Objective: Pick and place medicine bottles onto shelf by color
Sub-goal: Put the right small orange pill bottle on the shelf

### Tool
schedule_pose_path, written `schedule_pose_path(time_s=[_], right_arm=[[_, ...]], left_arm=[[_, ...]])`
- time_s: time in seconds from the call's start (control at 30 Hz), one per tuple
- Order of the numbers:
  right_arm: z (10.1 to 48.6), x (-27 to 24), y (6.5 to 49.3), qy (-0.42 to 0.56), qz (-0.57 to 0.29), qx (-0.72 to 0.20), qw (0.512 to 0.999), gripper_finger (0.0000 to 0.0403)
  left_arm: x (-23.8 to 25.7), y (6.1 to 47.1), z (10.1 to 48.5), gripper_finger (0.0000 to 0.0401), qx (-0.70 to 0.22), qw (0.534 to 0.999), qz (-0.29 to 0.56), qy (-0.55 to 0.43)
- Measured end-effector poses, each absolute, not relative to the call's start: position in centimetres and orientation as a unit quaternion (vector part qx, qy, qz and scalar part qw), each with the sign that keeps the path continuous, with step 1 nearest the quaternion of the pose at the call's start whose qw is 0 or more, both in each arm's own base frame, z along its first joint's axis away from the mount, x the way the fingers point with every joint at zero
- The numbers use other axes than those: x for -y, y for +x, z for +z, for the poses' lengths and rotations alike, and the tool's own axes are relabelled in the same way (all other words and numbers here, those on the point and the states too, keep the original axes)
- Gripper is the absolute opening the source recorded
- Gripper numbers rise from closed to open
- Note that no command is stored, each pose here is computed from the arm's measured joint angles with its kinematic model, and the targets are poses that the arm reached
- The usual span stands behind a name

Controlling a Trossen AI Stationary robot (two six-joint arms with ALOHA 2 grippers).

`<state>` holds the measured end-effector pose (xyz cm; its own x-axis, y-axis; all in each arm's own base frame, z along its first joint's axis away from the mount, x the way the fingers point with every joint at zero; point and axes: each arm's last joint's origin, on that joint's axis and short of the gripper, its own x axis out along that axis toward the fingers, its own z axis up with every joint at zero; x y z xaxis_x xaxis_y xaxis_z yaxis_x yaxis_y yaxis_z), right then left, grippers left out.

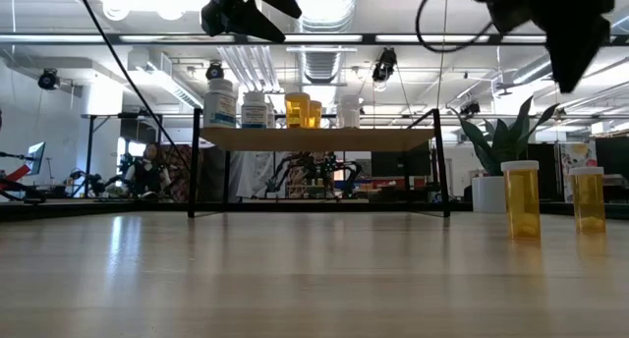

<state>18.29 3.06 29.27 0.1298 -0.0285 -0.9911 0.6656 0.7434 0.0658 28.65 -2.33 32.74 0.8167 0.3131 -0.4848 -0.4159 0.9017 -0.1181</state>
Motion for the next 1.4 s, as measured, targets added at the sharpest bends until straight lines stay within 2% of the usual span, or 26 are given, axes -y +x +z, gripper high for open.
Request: schedule_pose_path(time_s=[0.3,0.53,0.87,1.17,1.4], right_arm=[[24.1,-3.6,17.3,0.244,-0.192,-0.592,0.744,0.0219],[23.1,-3.5,17.3,0.149,-0.121,-0.616,0.764,0.0219],[20.1,-3.1,19.1,0.113,-0.128,-0.667,0.725,0.0219],[19.3,-3.3,19.9,0.097,-0.096,-0.673,0.727,0.0219],[20.7,-3.2,19.2,0.098,-0.084,-0.645,0.753,0.0219]], left_arm=[[2.3,28.7,32.7,0.0265,-0.234,0.947,0.192,-0.11],[2.3,28.7,32.7,0.0265,-0.234,0.947,0.191,-0.111],[2.4,28.7,32.7,0.0265,-0.234,0.947,0.187,-0.113],[2.4,28.7,32.7,0.0265,-0.234,0.947,0.188,-0.113],[2.4,28.7,32.7,0.0265,-0.234,0.947,0.188,-0.113]])
